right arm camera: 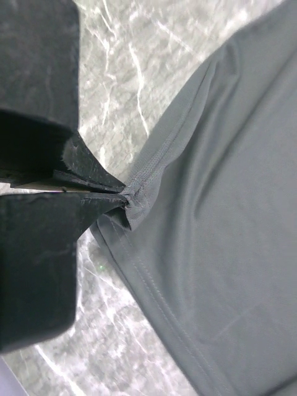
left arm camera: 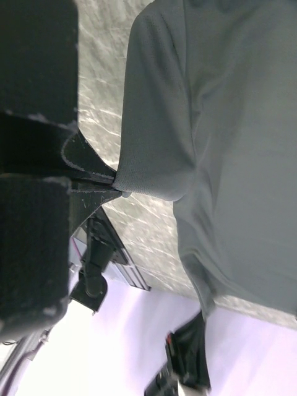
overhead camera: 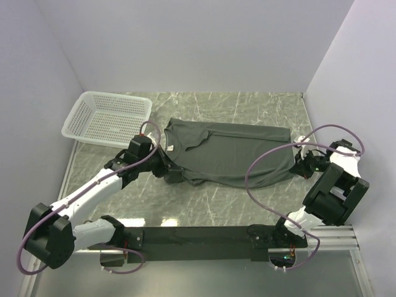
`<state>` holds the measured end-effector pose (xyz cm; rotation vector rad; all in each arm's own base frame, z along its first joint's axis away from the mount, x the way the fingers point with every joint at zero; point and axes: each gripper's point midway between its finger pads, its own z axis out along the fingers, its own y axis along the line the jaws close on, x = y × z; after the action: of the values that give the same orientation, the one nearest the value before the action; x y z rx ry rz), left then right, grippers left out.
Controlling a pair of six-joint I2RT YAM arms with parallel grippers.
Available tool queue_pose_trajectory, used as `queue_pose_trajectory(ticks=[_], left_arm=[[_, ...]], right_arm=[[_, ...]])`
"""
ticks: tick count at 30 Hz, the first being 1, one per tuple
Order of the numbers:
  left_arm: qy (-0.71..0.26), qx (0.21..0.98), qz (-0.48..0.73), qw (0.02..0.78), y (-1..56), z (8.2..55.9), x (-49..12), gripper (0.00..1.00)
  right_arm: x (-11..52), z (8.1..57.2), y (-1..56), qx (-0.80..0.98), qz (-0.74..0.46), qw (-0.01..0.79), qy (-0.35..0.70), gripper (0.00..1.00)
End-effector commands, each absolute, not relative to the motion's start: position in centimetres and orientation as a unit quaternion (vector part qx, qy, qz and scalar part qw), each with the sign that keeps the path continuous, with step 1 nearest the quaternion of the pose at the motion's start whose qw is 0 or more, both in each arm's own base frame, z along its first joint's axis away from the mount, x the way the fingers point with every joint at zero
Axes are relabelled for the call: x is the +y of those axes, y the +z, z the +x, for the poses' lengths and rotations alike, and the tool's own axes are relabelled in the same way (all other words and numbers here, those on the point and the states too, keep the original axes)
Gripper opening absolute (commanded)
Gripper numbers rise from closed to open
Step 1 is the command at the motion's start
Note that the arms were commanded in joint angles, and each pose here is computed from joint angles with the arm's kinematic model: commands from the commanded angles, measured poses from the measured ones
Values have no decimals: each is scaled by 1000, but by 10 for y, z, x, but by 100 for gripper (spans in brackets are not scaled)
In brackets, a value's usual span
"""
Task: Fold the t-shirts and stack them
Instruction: Fold the tshirt
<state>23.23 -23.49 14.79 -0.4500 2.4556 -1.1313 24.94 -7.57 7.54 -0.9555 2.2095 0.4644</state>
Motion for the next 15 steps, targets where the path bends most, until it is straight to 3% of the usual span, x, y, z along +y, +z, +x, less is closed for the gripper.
queue_pose_trajectory(ticks=[1,8,15], left_arm=[[-418,877,-130,201,161,233,-240,1],[-398,882,-142,211,154,249,-226,1],[-388,885,-141,212,150,265,-223,1]], right_arm=[[-60,248,101,810,-389,378,222,0],[-62,262,116,802,-331,419,266,0],[-86,289,110,830,-263,442,214,0]])
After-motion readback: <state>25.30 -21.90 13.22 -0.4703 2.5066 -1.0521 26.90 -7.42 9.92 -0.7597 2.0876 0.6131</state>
